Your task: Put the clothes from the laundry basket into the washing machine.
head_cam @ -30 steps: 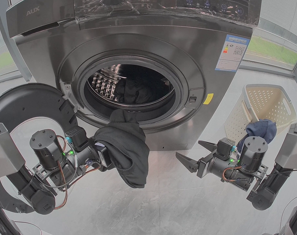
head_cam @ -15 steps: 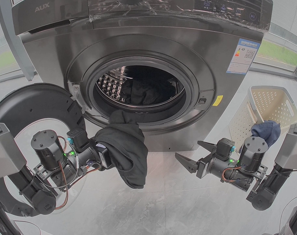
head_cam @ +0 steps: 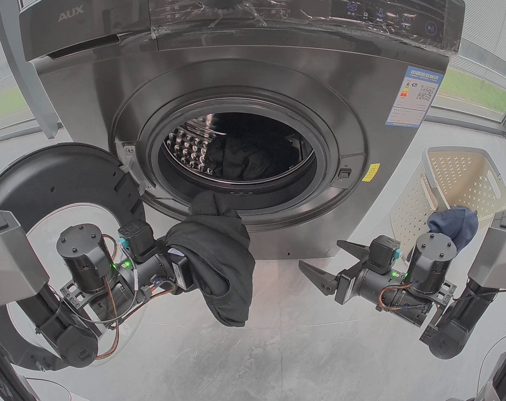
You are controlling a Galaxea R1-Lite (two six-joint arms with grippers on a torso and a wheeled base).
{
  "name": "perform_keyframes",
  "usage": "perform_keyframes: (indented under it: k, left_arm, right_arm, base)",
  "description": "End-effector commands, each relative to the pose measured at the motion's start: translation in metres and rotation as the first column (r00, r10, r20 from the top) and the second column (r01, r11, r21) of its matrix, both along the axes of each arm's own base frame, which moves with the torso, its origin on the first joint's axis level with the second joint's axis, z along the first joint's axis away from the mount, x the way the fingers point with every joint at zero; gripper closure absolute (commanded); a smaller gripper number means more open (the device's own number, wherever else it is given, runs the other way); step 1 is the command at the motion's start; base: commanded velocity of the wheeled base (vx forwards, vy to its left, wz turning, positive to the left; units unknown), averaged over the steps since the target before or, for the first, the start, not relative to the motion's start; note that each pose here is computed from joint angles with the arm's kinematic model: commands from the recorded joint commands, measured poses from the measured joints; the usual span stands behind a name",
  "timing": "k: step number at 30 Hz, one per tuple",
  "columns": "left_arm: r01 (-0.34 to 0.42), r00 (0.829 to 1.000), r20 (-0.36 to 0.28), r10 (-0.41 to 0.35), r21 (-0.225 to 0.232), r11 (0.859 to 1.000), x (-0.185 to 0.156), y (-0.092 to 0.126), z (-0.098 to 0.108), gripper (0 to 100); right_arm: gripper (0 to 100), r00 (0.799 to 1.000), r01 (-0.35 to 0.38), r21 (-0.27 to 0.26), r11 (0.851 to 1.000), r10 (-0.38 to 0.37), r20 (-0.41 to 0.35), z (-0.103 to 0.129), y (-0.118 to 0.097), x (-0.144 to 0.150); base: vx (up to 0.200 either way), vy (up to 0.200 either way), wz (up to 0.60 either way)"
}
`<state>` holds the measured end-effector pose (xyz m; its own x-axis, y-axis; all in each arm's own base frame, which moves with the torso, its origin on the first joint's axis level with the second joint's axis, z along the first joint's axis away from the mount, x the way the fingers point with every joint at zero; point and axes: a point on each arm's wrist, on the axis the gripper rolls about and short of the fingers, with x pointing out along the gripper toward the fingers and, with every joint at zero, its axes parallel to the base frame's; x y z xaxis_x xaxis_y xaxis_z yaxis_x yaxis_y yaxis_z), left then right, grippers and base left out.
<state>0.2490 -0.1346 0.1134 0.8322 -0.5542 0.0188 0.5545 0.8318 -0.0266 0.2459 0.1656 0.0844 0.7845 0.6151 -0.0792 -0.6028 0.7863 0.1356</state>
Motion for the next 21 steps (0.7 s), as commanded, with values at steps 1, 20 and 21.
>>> perform_keyframes:
  k: [1,20,21]
  left_arm:
    - [0.000,1.000,0.001,0.000,-0.001,1.000,0.0004,-0.0002,-0.0005,100]
    - [0.000,1.000,0.015,0.000,0.015,1.000,0.0003,-0.0006,0.0002,100]
    - [-0.001,1.000,0.016,0.000,0.015,1.000,0.0005,-0.0008,0.0005,100]
  right_arm:
    - [0,1.000,-0.001,0.000,1.000,0.001,0.000,-0.0004,0.0003,0.0000]
    - [0,1.000,-0.001,0.000,1.000,0.001,0.000,-0.0001,0.0002,-0.0001]
    - [0,1.000,-0.001,0.001,1.000,0.001,0.001,0.0000,0.0002,-0.0001]
  base:
    - [0.200,0.000,0.00]
    - [0.063,0.000,0.00]
    - [0.000,0.000,0.00]
